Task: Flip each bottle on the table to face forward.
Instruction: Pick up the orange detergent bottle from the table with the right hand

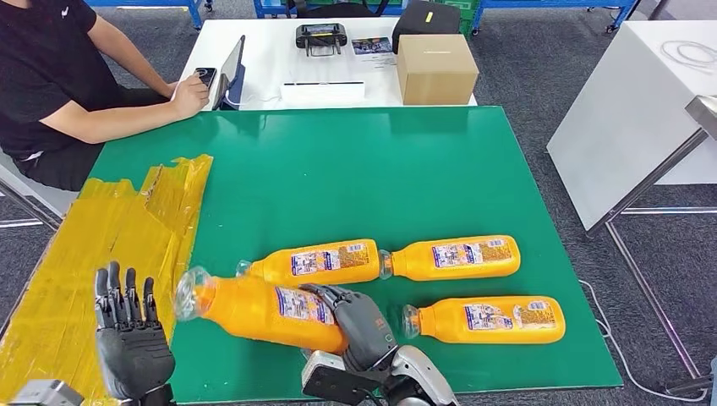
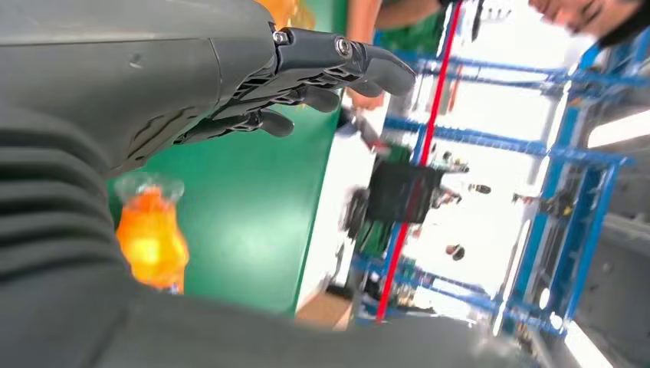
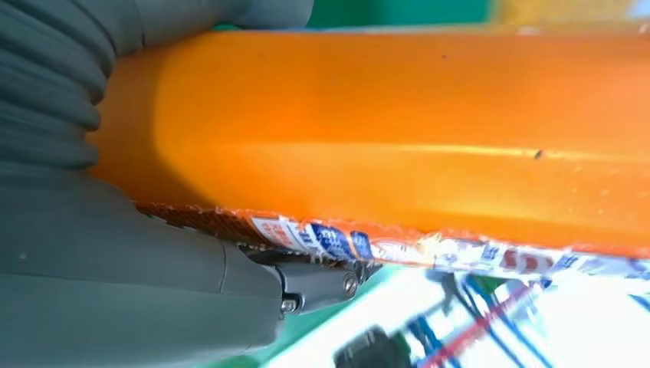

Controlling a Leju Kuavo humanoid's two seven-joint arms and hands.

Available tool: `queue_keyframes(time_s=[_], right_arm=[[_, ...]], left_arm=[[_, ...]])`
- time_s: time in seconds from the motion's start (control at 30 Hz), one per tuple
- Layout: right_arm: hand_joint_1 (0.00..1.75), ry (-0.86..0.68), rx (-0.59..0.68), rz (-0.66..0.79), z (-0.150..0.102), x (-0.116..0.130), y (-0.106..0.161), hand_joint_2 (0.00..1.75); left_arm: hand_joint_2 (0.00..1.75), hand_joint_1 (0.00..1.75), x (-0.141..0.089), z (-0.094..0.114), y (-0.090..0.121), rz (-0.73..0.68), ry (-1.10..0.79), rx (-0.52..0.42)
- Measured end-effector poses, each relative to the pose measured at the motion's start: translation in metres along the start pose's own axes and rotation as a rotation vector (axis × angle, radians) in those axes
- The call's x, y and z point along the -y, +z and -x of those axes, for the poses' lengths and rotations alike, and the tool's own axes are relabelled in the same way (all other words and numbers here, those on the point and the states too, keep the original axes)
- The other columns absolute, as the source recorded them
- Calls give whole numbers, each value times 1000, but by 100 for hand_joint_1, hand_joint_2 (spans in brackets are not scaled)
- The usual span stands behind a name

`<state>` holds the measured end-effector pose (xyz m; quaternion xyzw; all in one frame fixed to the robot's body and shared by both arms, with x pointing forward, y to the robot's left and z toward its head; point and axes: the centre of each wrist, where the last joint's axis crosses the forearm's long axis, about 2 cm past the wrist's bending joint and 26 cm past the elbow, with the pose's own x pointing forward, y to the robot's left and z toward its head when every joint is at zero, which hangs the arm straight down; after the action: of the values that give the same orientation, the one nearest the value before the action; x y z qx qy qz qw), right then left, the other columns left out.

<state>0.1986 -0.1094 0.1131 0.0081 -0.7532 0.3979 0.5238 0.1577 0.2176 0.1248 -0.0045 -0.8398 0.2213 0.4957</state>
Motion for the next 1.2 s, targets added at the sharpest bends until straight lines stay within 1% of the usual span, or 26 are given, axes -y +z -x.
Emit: queue_keyframes(time_s=[0.17,0.27,0.4,0.53,0.63,1.0,1.2], right_arm=[[175,-52,51,64,-12,3,-9,175],[175,-82,80,94,-19,5,-16,175],[175,-102,100,106,-26,6,-27,175],[175,-115,108,95,-30,5,-40,175],[175,-122,108,91,-31,4,-45,175],[175,-132,97,74,-30,1,-51,175],[175,-158,76,25,-27,-1,-61,175]], left_arm=[[175,0,6,5,-2,48,62,-43],[175,0,15,9,-2,116,119,-78],[175,0,28,13,-3,172,165,-93],[175,0,40,13,-1,223,213,-91],[175,0,44,14,-1,238,230,-91],[175,0,47,14,0,254,249,-90],[175,0,53,14,0,313,320,-62]])
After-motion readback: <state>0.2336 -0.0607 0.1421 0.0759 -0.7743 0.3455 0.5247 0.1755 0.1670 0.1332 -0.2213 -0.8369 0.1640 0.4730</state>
